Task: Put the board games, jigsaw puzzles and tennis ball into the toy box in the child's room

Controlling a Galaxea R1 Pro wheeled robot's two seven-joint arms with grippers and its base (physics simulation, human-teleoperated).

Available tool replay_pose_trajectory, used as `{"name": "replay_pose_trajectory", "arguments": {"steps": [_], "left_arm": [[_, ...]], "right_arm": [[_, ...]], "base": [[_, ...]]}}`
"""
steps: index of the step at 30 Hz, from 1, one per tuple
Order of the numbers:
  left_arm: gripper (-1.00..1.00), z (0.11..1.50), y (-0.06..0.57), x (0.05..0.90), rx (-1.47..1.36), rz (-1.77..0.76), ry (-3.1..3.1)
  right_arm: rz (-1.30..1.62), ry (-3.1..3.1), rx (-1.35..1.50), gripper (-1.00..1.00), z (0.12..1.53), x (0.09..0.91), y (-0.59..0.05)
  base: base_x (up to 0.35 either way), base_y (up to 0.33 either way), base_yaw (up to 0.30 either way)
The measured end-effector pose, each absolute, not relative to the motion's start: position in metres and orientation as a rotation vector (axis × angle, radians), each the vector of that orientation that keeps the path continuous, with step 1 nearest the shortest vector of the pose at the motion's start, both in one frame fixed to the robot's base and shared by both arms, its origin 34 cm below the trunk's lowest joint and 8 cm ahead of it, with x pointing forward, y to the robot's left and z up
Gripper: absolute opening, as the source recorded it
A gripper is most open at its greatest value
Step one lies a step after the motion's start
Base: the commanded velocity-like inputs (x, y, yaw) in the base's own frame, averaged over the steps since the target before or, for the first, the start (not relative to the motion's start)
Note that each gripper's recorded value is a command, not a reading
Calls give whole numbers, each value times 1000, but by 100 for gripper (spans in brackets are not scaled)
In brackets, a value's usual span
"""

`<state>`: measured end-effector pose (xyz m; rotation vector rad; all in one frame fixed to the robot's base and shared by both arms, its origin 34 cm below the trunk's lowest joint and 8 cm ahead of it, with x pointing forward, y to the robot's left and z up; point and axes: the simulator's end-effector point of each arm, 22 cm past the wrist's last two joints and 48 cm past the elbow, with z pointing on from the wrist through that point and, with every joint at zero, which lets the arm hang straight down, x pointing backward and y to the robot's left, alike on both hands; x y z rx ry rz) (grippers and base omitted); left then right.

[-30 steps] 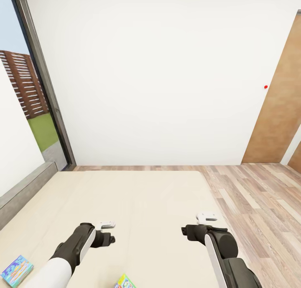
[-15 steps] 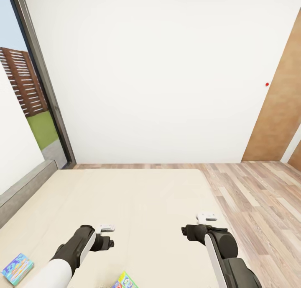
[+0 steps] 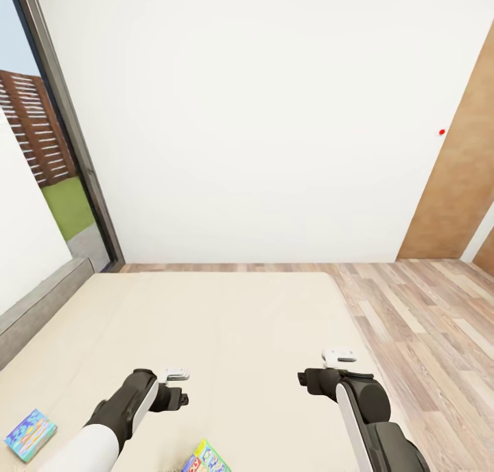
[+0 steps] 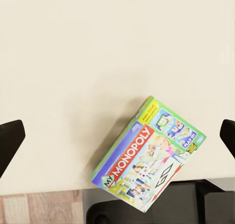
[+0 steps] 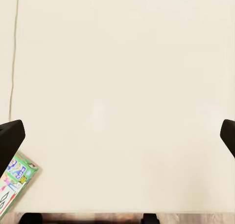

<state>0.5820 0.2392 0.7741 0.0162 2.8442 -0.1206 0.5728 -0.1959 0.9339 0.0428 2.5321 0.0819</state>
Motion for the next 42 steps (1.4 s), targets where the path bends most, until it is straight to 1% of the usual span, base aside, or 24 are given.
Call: {"name": "replay_pose_trajectory", "arguments": {"steps": [42], "left_arm": [[100,743,238,565,14,-125,2913]], "right_arm": [[82,2604,46,100,901,566,-196]], "base": [[0,0,0]]}}
